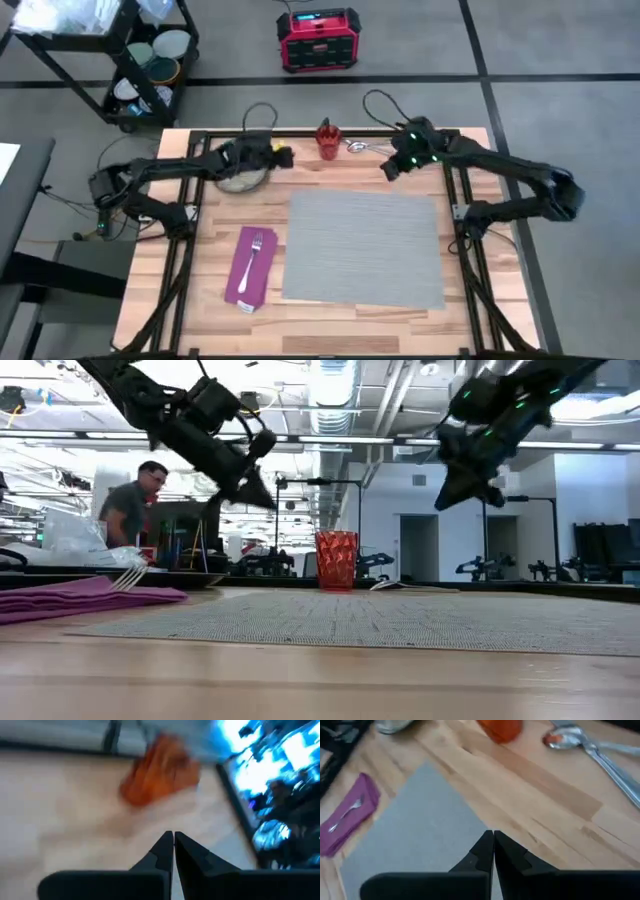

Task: Set table place
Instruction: Put the spoon on top of the table mat

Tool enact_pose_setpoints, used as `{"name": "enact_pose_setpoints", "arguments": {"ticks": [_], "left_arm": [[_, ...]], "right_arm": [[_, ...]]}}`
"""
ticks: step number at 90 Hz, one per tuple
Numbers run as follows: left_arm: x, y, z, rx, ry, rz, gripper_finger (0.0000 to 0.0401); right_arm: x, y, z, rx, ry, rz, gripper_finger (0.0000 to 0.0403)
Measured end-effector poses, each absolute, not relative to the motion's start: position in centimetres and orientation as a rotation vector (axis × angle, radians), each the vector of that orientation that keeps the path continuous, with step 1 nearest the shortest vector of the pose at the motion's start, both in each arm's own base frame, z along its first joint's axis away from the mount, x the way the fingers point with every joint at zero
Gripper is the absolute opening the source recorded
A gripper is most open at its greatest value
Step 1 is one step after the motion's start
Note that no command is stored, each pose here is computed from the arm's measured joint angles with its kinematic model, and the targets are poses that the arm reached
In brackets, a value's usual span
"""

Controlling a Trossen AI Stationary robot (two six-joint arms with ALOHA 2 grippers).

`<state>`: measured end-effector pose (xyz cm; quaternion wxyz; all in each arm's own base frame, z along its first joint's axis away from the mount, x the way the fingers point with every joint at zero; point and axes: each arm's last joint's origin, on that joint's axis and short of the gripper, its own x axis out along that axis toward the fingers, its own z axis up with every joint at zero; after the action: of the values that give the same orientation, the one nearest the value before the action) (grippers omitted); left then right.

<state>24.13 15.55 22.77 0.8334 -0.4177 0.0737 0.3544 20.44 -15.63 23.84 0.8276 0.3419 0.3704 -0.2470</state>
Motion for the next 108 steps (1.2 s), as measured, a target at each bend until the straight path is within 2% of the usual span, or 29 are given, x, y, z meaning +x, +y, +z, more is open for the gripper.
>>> {"name": "enact_pose_setpoints", "arguments": {"ticks": [11, 27, 50, 66, 74, 87, 108], "left_arm": [[23.5, 16.6, 22.9, -0.83, 0.163, 0.781, 0.0], [23.1, 17.0, 22.7, -0.829, 0.2, 0.756, 0.0], [22.9, 16.6, 22.0, -0.84, 0.309, 0.733, 0.0], [22.9, 16.4, 21.8, -0.832, 0.335, 0.721, 0.0], [22.9, 16.4, 21.8, -0.83, 0.333, 0.722, 0.0], [22.9, 16.4, 21.8, -0.83, 0.334, 0.721, 0.0], [22.9, 16.3, 21.7, -0.839, 0.352, 0.717, 0.0]], "right_arm": [[22.6, -18.8, 23.8, 0.642, 0.903, -0.492, 0.0], [24.9, -23.1, 24.1, 0.352, 1.054, -0.428, 0.002], [24.2, -28.2, 21.9, 0.363, 1.239, -0.351, 0.0115], [24.0, -29.7, 19.4, 0.457, 1.24, -0.282, 0.0192], [24.3, -30.1, 18.4, 0.472, 1.24, -0.269, 0.0217], [24.7, -30.6, 16.9, 0.468, 1.245, -0.289, 0.0218], [25.3, -31.6, 17.1, 0.359, 1.187, -0.366, 0.0202]]}}
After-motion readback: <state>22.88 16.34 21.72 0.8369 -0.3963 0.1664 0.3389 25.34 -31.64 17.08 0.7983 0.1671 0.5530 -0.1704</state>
